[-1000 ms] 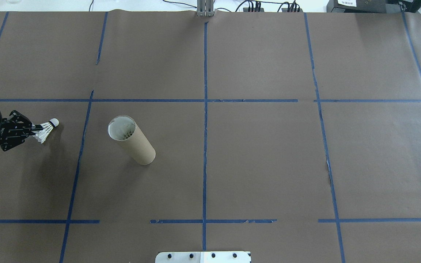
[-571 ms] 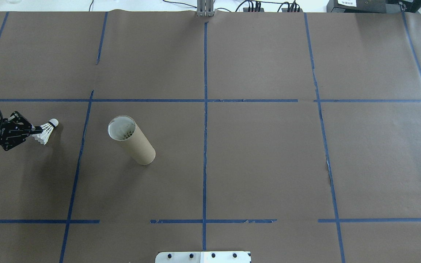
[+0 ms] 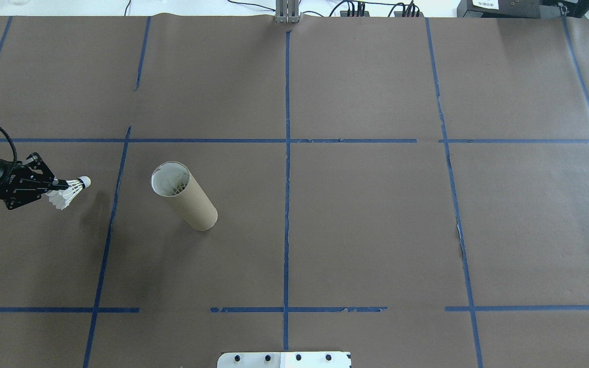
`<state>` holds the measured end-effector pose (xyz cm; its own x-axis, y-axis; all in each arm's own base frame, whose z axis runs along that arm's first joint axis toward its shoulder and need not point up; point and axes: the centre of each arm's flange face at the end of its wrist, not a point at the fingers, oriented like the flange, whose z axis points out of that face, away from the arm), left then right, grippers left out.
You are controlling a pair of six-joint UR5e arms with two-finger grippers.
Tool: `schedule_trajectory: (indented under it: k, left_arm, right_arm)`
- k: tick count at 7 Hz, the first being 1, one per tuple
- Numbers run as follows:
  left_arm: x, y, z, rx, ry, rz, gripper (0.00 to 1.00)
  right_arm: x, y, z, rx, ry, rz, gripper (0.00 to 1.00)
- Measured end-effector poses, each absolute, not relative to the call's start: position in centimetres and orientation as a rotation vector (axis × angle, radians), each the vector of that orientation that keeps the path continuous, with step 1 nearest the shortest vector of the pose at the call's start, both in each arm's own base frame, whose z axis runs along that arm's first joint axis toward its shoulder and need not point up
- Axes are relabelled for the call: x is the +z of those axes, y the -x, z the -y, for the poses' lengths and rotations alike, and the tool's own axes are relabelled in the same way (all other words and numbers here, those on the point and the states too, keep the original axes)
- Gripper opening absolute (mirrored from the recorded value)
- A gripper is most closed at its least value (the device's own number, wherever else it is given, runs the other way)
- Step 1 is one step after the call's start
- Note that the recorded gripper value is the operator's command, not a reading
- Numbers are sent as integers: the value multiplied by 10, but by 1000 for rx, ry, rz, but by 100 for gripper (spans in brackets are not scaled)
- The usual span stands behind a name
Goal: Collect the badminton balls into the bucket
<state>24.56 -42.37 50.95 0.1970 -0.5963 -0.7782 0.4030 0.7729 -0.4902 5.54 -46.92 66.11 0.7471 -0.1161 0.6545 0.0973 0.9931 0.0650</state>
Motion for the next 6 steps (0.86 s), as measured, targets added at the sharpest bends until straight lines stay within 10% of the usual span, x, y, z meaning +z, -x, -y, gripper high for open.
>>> schedule_trajectory:
  k: [6]
  left_arm:
    - [307,-216,501,-447,78,-802,0]
  right_arm:
    - [661,-55,469,-117,-27,718,100]
